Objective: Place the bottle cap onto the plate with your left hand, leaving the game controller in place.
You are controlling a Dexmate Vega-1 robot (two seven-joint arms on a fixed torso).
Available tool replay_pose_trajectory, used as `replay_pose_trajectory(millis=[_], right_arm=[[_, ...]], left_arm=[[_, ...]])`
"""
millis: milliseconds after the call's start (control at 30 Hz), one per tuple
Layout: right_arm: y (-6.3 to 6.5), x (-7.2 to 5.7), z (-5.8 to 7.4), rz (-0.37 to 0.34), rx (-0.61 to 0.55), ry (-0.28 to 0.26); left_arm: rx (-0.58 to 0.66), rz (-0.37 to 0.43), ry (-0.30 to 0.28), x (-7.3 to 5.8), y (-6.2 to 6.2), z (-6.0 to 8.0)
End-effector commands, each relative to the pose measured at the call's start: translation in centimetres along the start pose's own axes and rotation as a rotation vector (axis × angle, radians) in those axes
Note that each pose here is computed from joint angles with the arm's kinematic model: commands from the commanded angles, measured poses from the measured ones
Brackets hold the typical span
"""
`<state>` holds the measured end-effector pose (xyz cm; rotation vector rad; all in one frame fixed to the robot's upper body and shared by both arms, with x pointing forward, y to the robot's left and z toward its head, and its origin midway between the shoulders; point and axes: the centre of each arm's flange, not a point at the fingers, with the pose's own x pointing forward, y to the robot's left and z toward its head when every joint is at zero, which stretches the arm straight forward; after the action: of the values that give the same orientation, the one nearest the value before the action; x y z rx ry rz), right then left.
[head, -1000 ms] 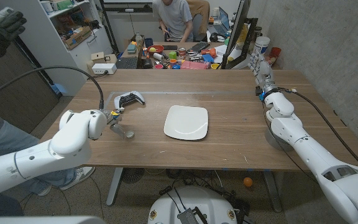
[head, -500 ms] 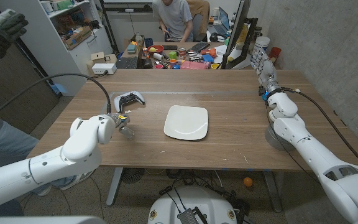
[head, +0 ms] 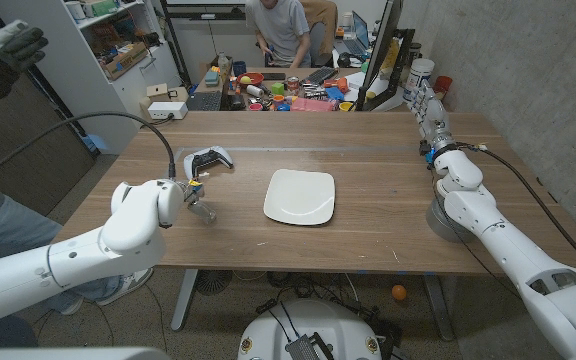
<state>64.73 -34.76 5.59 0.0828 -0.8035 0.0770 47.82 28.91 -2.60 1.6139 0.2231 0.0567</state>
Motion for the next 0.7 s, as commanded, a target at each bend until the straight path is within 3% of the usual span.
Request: replay_pose_trajectory(millis=[33, 700], right_arm=[[-0.5, -0.4, -0.3, 0.001, -0.006, 0.009], [0.0, -0.3, -0.4, 0.005, -0.003, 0.006]], left_arm=[[-0.066, 0.006, -0.009, 0.4, -0.6, 0.2], [-0.2, -0.052, -0.079, 2.1, -3.0, 2.0]])
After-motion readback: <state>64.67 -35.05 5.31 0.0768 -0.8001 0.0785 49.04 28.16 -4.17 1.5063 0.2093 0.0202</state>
